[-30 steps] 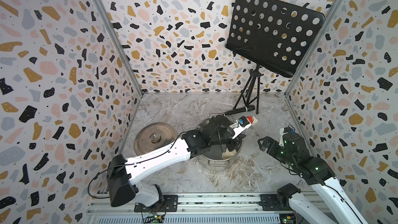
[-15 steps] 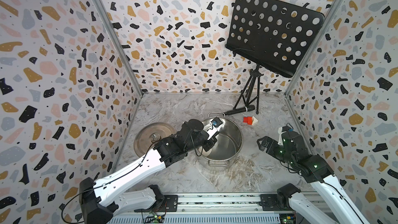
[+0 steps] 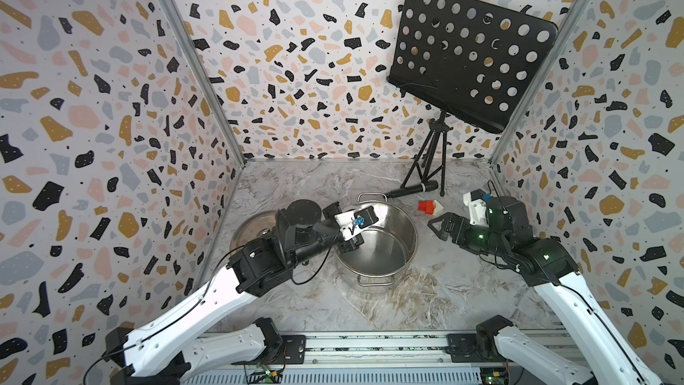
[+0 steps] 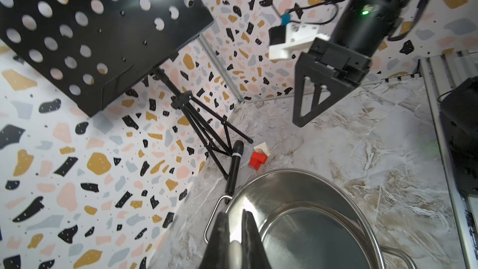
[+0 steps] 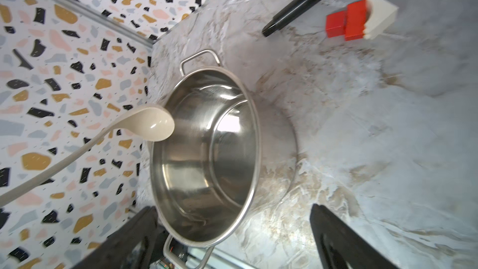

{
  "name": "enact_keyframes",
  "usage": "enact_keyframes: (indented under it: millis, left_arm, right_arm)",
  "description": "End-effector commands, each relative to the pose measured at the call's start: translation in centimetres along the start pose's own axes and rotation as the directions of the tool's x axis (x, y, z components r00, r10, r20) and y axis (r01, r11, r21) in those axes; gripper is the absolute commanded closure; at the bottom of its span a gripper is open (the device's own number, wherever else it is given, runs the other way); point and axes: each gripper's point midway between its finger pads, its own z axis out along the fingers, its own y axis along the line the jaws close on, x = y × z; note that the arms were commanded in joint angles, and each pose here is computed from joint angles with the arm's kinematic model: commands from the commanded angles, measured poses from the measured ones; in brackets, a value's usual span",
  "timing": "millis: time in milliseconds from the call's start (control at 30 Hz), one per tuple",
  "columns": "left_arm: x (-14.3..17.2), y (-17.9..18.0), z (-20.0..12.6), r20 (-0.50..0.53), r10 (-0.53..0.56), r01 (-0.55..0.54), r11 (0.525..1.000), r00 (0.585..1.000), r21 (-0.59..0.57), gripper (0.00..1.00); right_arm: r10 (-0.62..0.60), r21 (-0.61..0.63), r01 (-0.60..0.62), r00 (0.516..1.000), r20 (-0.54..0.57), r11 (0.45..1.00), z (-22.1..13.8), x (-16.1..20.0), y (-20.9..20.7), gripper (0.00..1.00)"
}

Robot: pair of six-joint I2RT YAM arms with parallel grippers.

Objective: Stir the soup with a spoon
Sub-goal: Stir the soup in the pan with a stick, then place the spoon at the center of the board.

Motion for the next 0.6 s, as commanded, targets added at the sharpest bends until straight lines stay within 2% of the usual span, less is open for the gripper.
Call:
enact_keyframes:
  millis: [0, 133, 233, 467, 567]
  left_arm:
    - [-2.9, -0.3, -1.7, 0.13, 0.191, -0.188, 0.981, 0.973, -0.038, 1.0]
    - [-4.1, -1.7, -2.7, 0.197, 0.382, -0.367, 0.924, 0.903, -0.109, 1.0]
    - [-4.1, -3.3, -2.6, 0.209, 0.524, -0.502, 0.852, 0.826, -0.151, 1.0]
    - [-3.4, -7.4, -2.3, 0.223, 0.738, -0.707, 0.674, 0.637, -0.212, 1.0]
    - [-3.3, -8.2, -2.6, 0.236, 0.75, -0.725, 0.66, 0.618, -0.199, 1.0]
  right_arm:
    - [0.005, -0.22, -0.024, 0.996, -0.087, 0.975, -0.7, 0.1, 5.0, 0.04]
    - [0.125, -0.421, -0.197, 0.973, -0.192, 0.886, -0.3, -0.4, 8.9, 0.09]
    - [0.169, -0.498, -0.272, 0.955, -0.243, 0.823, -0.4, -1.1, 10.8, 0.12]
    - [0.145, -0.503, -0.286, 0.943, -0.301, 0.816, 0.6, -0.1, 11.8, 0.2]
    - [0.147, -0.51, -0.283, 0.945, -0.291, 0.812, 1.3, -0.1, 12.2, 0.24]
